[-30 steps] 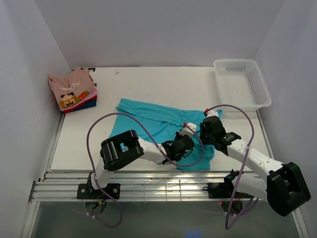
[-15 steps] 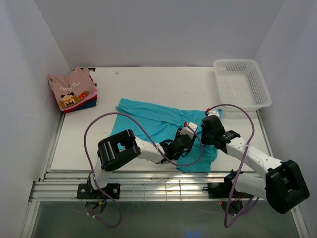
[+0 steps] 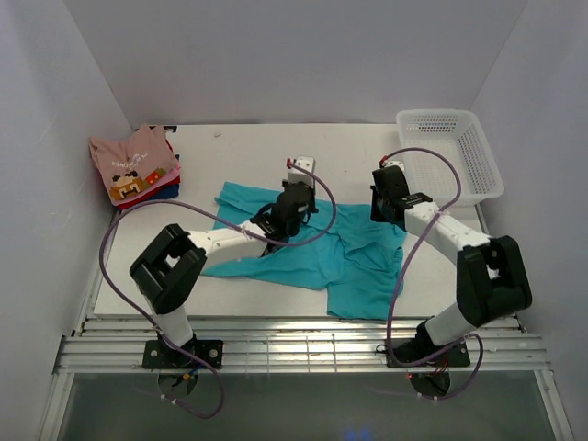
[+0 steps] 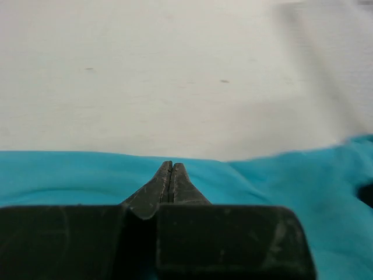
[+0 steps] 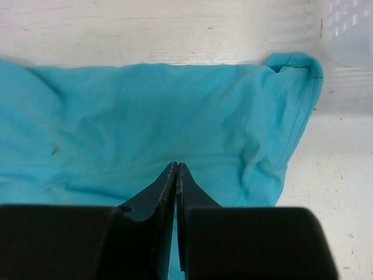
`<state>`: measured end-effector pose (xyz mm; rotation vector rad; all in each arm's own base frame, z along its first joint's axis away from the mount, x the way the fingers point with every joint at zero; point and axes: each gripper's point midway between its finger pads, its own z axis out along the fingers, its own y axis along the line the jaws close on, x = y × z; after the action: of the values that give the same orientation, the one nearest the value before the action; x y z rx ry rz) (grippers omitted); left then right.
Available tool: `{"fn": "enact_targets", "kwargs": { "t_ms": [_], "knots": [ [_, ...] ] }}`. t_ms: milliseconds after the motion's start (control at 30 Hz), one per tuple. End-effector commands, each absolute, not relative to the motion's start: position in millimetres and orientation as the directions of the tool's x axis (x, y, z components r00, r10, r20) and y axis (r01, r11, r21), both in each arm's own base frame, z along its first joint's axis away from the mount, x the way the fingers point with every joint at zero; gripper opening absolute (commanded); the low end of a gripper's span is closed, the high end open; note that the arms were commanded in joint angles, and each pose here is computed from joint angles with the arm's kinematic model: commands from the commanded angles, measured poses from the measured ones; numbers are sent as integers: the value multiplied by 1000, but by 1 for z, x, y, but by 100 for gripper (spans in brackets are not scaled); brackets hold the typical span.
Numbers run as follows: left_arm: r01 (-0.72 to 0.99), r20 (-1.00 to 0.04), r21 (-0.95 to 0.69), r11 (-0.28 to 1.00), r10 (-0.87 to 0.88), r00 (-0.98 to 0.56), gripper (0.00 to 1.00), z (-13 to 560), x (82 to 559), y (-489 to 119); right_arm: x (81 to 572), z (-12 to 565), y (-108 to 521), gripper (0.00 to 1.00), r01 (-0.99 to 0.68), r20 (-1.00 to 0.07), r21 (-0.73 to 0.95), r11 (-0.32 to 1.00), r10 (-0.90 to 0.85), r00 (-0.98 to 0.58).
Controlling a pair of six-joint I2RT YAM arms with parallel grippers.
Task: Fold and stack the t-shirts
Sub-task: Fold the flattened tshirt in 1/3 of the way
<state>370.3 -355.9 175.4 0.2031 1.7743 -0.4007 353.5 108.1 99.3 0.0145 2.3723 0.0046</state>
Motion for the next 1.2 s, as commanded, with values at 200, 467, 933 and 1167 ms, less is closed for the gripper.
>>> {"fn": "enact_targets", "kwargs": {
  "t_ms": [200,467,933,1167],
  "knots": [
    [150,-901,-33,988,35,-433,0,79,439,-265,379,41,81,8,64,-579,-89,994,1,-815],
    [20,-801,-38,999,-18,-599,0,13,435,-225,388,7,81,8,32,-490,-103,994,-23,-872],
    [-34,-739,-98,995,-95,-667,0,-17,452,-179,441,-27,105,8,-12,-427,-42,999,-28,-904],
    [-51,-750,-89,995,-101,-654,0,-4,459,-177,452,-24,92,8,11,-432,-55,998,-14,-902]
  ]
}}
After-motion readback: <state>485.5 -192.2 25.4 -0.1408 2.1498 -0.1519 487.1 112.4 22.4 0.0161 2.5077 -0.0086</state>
